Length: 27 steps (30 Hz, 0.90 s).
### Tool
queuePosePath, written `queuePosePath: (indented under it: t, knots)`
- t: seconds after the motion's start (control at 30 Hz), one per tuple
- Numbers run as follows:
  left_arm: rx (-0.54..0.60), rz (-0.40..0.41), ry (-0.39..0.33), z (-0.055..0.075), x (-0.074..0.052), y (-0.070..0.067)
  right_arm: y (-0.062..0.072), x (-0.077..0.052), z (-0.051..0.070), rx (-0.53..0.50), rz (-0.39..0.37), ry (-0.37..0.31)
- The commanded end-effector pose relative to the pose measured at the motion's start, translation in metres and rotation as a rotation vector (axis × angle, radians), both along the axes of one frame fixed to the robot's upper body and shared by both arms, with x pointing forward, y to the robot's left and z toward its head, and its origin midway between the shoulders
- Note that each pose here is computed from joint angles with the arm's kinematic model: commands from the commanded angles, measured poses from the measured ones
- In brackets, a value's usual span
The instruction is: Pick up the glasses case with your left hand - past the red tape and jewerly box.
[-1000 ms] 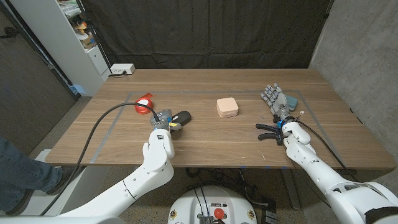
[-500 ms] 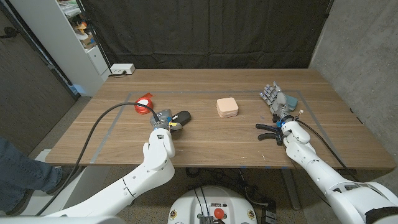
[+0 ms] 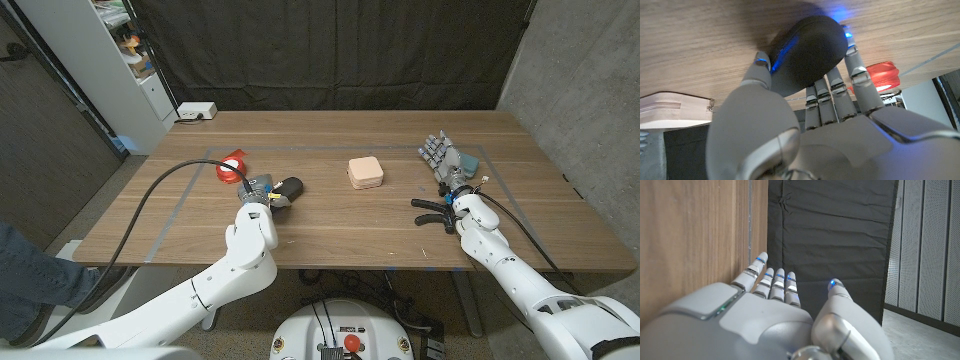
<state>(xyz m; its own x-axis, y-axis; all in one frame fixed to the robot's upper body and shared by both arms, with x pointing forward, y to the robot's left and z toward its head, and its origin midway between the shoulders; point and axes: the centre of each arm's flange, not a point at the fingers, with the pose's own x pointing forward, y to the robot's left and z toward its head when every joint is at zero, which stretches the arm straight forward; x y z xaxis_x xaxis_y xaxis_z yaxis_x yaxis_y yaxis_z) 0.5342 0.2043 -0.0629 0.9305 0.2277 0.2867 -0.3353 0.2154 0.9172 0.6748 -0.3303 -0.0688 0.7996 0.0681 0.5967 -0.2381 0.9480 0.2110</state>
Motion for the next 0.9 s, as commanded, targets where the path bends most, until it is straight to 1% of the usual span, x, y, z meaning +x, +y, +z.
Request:
queuePosePath:
  t: [0.03, 0.23, 0.4, 0.77, 0.9]
  knots:
    - [0.008, 0.001, -0.018, 0.011, -0.004, 0.006, 0.003, -0.004, 0.001, -0.002, -0.007, -0.001]
    - [0.002, -0.003, -0.022, 0.014, -0.004, 0.008, 0.004, -0.006, 0.001, 0.000, -0.014, -0.004]
    - [-0.013, -0.031, -0.017, 0.016, -0.005, 0.011, 0.005, -0.007, 0.003, 0.001, -0.020, -0.006]
    - [-0.005, -0.049, -0.041, 0.024, -0.012, 0.015, 0.009, -0.010, 0.005, -0.001, -0.021, -0.013]
    - [-0.004, -0.045, -0.049, 0.030, -0.015, 0.016, 0.009, -0.011, 0.006, 0.000, -0.023, -0.015]
